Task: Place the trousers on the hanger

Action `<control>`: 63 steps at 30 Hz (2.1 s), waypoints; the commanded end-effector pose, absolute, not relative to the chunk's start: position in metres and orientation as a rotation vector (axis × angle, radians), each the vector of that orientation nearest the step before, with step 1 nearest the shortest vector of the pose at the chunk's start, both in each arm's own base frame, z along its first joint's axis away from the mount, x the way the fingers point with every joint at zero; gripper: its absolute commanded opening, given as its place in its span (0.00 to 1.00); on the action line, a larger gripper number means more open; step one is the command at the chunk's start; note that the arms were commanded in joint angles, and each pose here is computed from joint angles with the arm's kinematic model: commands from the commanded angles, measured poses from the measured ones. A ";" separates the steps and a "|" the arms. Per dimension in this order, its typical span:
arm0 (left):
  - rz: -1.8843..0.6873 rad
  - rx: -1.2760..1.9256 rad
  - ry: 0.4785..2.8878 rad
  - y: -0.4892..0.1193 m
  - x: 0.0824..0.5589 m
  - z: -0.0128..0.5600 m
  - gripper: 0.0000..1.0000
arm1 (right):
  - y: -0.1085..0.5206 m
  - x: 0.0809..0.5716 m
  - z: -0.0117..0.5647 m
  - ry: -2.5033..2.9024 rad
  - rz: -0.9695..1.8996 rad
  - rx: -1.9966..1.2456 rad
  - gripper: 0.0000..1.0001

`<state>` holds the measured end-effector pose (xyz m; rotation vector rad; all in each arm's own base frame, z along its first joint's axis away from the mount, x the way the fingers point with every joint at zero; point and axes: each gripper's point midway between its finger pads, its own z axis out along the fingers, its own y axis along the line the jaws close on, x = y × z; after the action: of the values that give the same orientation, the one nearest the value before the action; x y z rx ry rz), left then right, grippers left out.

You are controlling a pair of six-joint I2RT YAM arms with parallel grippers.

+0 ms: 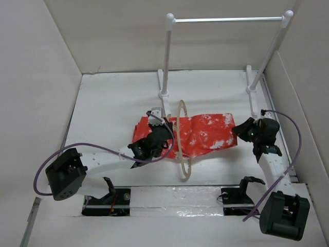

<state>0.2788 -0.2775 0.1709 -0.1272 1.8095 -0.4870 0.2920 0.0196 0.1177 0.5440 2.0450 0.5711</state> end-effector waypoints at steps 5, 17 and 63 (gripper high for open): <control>-0.543 -0.152 1.723 -0.287 0.285 0.228 0.00 | 0.037 0.304 0.174 1.936 0.529 0.345 0.77; -0.539 -0.073 1.660 -0.314 0.275 0.298 0.00 | 0.231 0.237 0.222 1.836 1.095 0.041 0.00; -0.908 0.132 1.292 -0.345 0.243 0.533 0.84 | 0.251 0.170 0.388 1.467 1.563 0.069 0.00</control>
<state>0.2483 -0.3929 0.4510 0.2410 1.4939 -0.8345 0.1890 0.2597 0.3217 0.1858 1.6551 1.4548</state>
